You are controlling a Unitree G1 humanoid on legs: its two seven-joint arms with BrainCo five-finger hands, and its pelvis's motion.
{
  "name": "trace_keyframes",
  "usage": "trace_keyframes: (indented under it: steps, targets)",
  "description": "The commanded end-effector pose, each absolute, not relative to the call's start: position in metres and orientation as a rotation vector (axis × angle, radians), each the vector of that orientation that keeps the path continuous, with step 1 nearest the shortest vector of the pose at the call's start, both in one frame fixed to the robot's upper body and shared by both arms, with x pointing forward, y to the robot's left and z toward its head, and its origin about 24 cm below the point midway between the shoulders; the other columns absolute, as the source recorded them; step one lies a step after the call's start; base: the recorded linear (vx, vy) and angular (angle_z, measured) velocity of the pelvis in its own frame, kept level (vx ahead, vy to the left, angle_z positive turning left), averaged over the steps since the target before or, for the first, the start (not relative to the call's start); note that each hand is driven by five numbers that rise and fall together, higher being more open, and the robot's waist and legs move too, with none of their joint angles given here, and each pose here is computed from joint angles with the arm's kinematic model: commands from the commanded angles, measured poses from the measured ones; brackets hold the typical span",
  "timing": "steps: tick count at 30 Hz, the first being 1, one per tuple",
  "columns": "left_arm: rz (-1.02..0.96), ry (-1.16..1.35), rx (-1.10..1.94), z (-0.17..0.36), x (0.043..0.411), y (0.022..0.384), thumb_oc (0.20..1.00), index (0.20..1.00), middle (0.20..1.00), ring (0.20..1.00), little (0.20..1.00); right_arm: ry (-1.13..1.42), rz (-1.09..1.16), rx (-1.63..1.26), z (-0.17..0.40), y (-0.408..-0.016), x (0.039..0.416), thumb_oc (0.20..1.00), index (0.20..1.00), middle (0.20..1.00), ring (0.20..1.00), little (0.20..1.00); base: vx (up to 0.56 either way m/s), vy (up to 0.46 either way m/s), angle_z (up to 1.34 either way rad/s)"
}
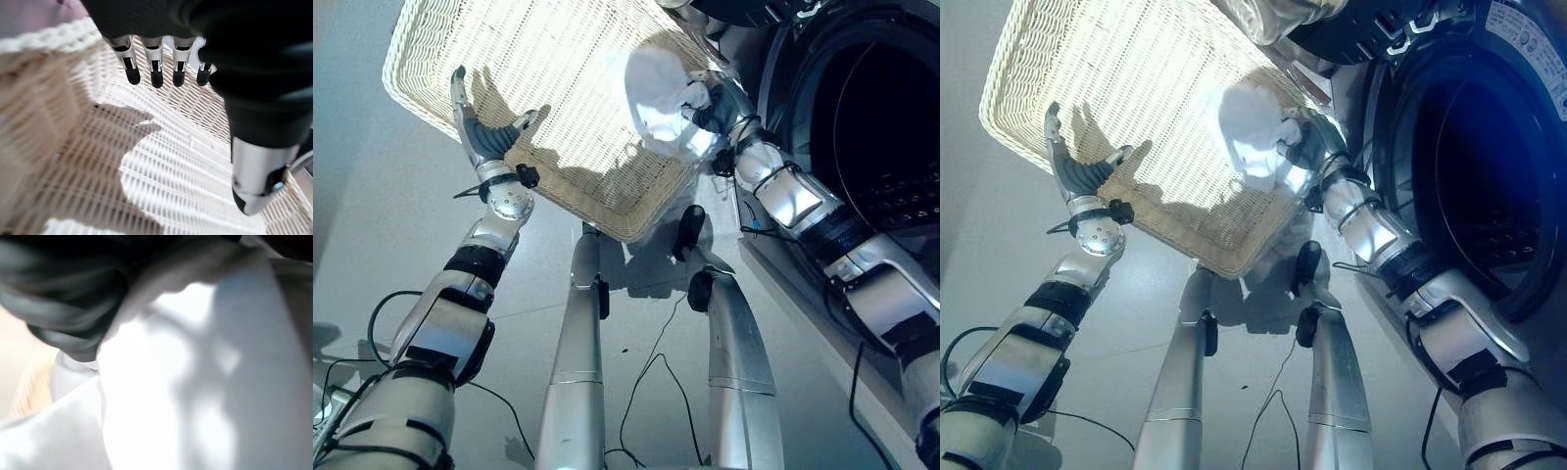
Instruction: Put the clothes into the washing machine.
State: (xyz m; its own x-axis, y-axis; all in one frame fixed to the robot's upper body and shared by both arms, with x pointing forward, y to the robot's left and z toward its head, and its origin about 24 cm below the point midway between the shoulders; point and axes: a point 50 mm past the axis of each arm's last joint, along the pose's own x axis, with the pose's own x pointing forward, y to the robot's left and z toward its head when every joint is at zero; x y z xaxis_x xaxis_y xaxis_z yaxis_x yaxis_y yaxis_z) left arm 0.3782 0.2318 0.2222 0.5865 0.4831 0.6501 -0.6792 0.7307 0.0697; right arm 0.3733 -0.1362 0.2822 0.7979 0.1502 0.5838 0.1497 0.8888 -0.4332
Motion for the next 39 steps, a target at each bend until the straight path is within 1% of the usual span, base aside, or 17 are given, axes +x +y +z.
trace_keyframes:
  steps: [1, 8, 14, 17, 20, 21, 23, 24, 25, 27, 29, 31, 32, 33, 34, 35, 39]
  targets:
    - [0.752, -0.706, 0.241, 0.227, 0.375, 0.23, 1.0, 1.0, 1.0, 1.0, 1.0, -0.744, 0.052, -0.163, 0.282, -0.143, 0.356, 0.2, 0.2, 0.2, 0.2, 0.2, 0.0, 0.064, -0.02]
    - [0.774, -0.698, 0.231, 0.221, 0.372, 0.235, 1.0, 1.0, 1.0, 1.0, 1.0, -0.792, 0.084, 0.243, 0.268, -0.177, 0.341, 0.2, 0.2, 0.2, 0.2, 0.2, -0.01, 0.033, -0.05]
    - [0.782, -0.692, 0.238, 0.22, 0.371, 0.243, 1.0, 1.0, 1.0, 1.0, 1.0, -0.678, 0.027, 0.615, 0.236, -0.22, 0.353, 0.2, 0.2, 0.2, 0.2, 0.2, -0.01, -0.007, -0.08]
    - [0.779, -0.693, 0.238, 0.219, 0.371, 0.245, 1.0, 1.0, 1.0, 1.0, 1.0, -0.546, -0.083, 0.78, 0.208, -0.242, 0.364, 0.2, 0.2, 0.2, 0.2, 0.2, -0.01, -0.008, -0.07]
    - [0.764, -0.696, 0.244, 0.217, 0.371, 0.245, 1.0, 1.0, 1.0, 1.0, 1.0, -0.439, -0.281, 0.937, 0.181, -0.279, 0.371, 0.2, 0.2, 0.2, 0.2, 0.2, 0.0, -0.016, -0.04]
    - [0.756, -0.697, 0.25, 0.216, 0.372, 0.244, 1.0, 1.0, 1.0, 1.0, 1.0, -0.41, -0.415, 0.991, 0.175, -0.305, 0.37, 0.2, 0.2, 0.2, 0.2, 0.2, 0.01, -0.029, -0.04]
    - [0.754, -0.697, 0.251, 0.216, 0.372, 0.244, 1.0, 1.0, 1.0, 1.0, 1.0, -0.41, -0.457, 1.01, 0.175, -0.313, 0.368, 0.2, 0.2, 0.2, 0.2, 0.2, 0.0, 0.0, 0.0]
    - [0.753, -0.697, 0.251, 0.216, 0.372, 0.244, 1.0, 1.0, 1.0, 1.0, 1.0, -0.404, -0.49, 1.026, 0.176, -0.319, 0.368, 0.2, 0.2, 0.2, 0.2, 0.2, 0.01, -0.051, 0.02]
    - [0.747, -0.696, 0.262, 0.216, 0.372, 0.244, 1.0, 1.0, 1.0, 1.0, 1.0, -0.44, -0.686, 1.086, 0.191, -0.353, 0.357, 0.2, 0.2, 0.2, 0.2, 0.2, 0.01, -0.081, 0.04]
    - [0.746, -0.695, 0.278, 0.213, 0.37, 0.247, 1.0, 1.0, 1.0, 1.0, 1.0, -0.472, -0.883, 1.112, 0.213, -0.382, 0.341, 0.2, 0.2, 0.2, 0.2, 0.2, 0.0, -0.099, -0.01]
    - [0.746, -0.697, 0.286, 0.212, 0.369, 0.246, 1.0, 1.0, 1.0, 1.0, 1.0, -0.519, -0.934, 1.124, 0.225, -0.391, 0.334, 0.2, 0.2, 0.2, 0.2, 0.2, 0.0, -0.061, 0.01]
    - [0.749, -0.705, 0.3, 0.21, 0.365, 0.25, 1.0, 1.0, 1.0, 1.0, 1.0, -0.668, -1.034, 1.102, 0.263, -0.404, 0.316, 0.2, 0.2, 0.2, 0.2, 0.2, -0.02, -0.048, 0.03]
    - [0.753, -0.707, 0.311, 0.209, 0.361, 0.257, 1.0, 1.0, 1.0, 1.0, 1.0, -0.808, -1.079, 1.069, 0.289, -0.412, 0.299, 0.2, 0.2, 0.2, 0.2, 0.2, -0.02, -0.03, -0.03]
    - [0.753, -0.707, 0.311, 0.209, 0.361, 0.257, 1.0, 1.0, 1.0, 1.0, 1.0, -0.808, -1.079, 1.069, 0.289, -0.412, 0.299, 0.2, 0.2, 0.2, 0.2, 0.2, -0.04, -0.021, -0.07]
    - [0.768, -0.699, 0.314, 0.209, 0.357, 0.267, 1.0, 1.0, 1.0, 1.0, 1.0, -0.98, -1.1, 0.957, 0.314, -0.417, 0.278, 0.608, 0.608, 0.608, 0.608, 0.608, -0.05, 0.011, -0.07]
    - [0.776, -0.695, 0.315, 0.211, 0.355, 0.273, 1.0, 1.0, 1.0, 1.0, 1.0, -1.049, -1.068, 0.885, 0.328, -0.417, 0.27, 1.0, 1.0, 1.0, 1.0, 1.0, -0.05, 0.011, -0.07]
    - [0.761, -0.69, 0.325, 0.22, 0.357, 0.278, 1.0, 1.0, 1.0, 1.0, 1.0, -0.961, -1.024, 0.772, 0.321, -0.424, 0.274, 1.0, 1.0, 1.0, 1.0, 1.0, -0.01, 0.001, -0.01]
